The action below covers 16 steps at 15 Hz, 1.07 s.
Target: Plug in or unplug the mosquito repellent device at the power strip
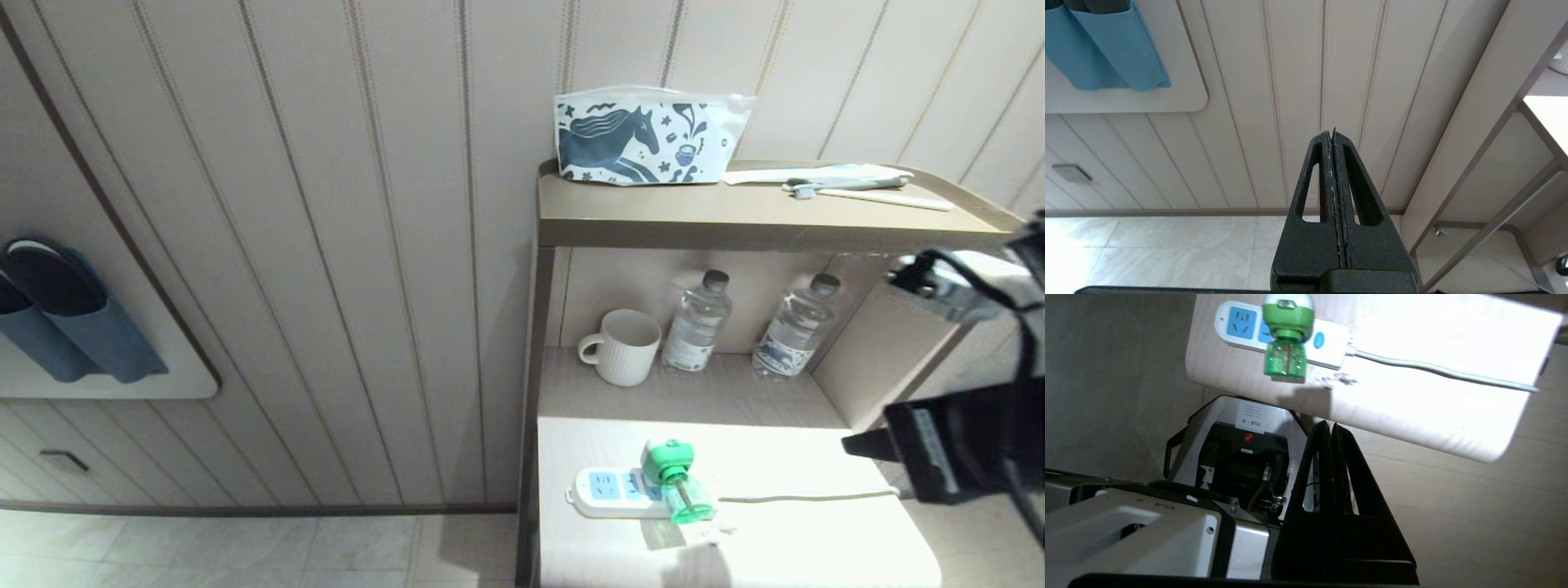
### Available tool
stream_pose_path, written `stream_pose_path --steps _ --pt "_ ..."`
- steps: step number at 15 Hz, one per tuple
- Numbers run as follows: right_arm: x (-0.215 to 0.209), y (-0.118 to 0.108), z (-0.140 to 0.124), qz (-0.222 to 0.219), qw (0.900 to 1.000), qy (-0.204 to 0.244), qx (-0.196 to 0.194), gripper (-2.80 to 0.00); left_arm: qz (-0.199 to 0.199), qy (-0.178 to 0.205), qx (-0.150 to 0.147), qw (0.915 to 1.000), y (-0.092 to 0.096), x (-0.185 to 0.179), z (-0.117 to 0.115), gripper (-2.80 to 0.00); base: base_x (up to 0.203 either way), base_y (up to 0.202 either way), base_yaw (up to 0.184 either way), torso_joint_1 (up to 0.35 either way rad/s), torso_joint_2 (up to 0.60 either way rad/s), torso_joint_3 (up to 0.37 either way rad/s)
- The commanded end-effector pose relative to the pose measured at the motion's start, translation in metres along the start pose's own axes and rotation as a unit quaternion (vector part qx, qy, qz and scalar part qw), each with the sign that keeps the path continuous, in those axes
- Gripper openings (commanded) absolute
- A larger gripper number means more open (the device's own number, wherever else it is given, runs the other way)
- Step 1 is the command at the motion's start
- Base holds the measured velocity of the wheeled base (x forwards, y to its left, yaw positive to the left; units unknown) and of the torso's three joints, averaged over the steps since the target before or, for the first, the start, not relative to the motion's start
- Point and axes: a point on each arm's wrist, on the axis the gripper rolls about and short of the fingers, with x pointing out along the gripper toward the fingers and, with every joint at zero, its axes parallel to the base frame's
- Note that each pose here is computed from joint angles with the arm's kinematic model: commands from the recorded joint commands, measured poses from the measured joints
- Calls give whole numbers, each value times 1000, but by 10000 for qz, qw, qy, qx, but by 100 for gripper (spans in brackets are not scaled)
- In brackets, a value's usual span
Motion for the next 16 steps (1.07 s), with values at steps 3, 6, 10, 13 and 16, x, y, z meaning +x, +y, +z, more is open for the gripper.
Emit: stream_pose_path --steps 3,6,10,13,16 --pt "-65 -45 -70 -464 9928 -1068 290 -280 7 8 2 10000 0 0 0 -280 0 0 0 0 0 0" --pt "-65 -68 -124 -1354 9798 -1286 718 -280 -1 8 2 10000 0 0 0 -280 0 0 0 0 0 0" --pt "-44 -81 -192 -1863 9690 -1255 1027 -280 2 8 2 10000 0 0 0 -280 0 0 0 0 0 0" --pt "-19 -80 -217 -2334 9542 -1249 1394 -280 -5 8 2 10000 0 0 0 -280 0 0 0 0 0 0" --pt "5 -81 -233 -2447 9437 -1894 1169 -280 0 8 2 10000 0 0 0 -280 0 0 0 0 0 0"
